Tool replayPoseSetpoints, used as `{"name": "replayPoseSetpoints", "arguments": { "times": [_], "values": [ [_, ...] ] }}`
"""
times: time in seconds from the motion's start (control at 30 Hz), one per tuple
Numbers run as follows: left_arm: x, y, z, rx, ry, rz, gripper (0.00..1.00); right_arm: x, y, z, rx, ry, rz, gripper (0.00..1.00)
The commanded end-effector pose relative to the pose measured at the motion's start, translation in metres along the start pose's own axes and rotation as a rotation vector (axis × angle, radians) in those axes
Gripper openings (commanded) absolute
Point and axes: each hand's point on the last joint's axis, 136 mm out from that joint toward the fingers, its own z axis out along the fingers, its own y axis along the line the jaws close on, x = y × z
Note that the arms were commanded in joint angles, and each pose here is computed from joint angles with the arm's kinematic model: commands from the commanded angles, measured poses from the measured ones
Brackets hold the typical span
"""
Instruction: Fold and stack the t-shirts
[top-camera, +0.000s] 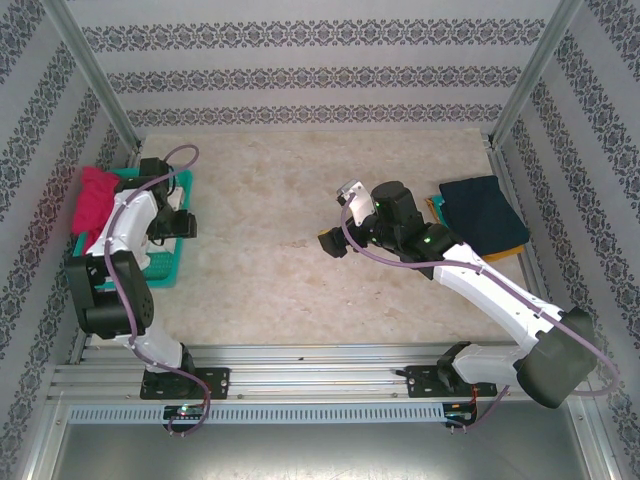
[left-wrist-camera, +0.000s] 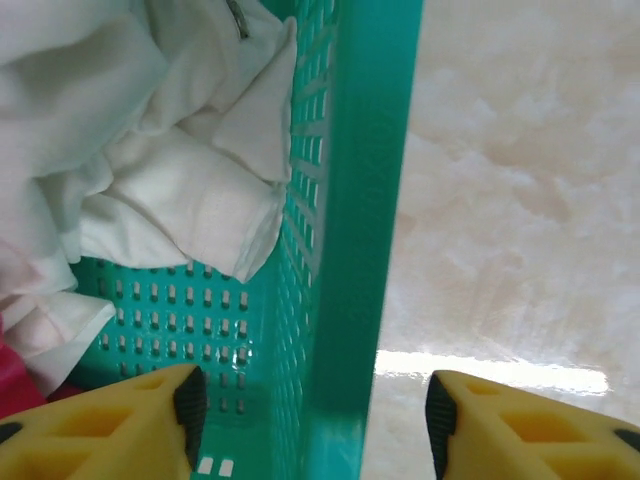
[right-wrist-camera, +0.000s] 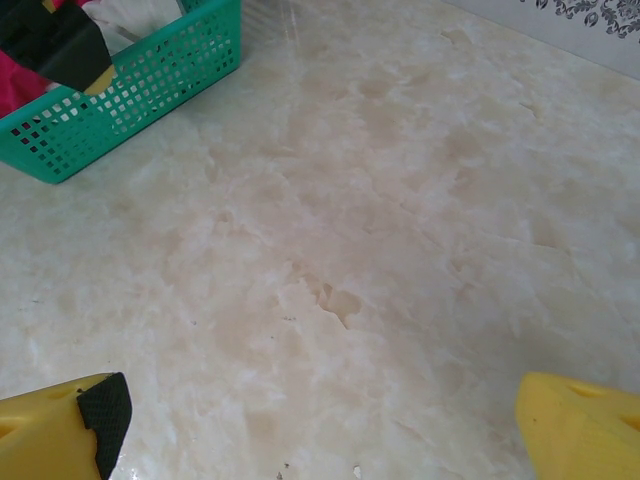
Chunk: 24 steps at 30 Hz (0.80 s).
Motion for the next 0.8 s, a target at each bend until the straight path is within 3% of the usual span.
{"name": "replayPoseSetpoints", "arguments": {
  "times": [0.0, 0.17, 0.5, 0.77],
  "values": [
    [-0.008, -0.002, -0.037, 0.037, -0.106, -0.085, 0.69, -0.019, 0.005, -0.004, -0.022, -0.053, -0.015, 0.98],
    [-0.026, 0.012, -0.071, -0.016, -0.272, -0.218, 0.99, -0.024, 0.009, -0.003, -0.041, -0.059, -0.011, 0.98],
    [-0.045, 0.108, -0.085, -0.302, -0.403, -0.631, 1.00, -0.024, 0.014, -0.006, -0.055, -0.063, -0.013, 0.98],
    [-0.055, 0.170, -0.073, -0.425, -0.462, -0.915, 1.00, -0.007, 0.019, -0.006, -0.073, -0.032, 0.000, 0.98]
  ]
}}
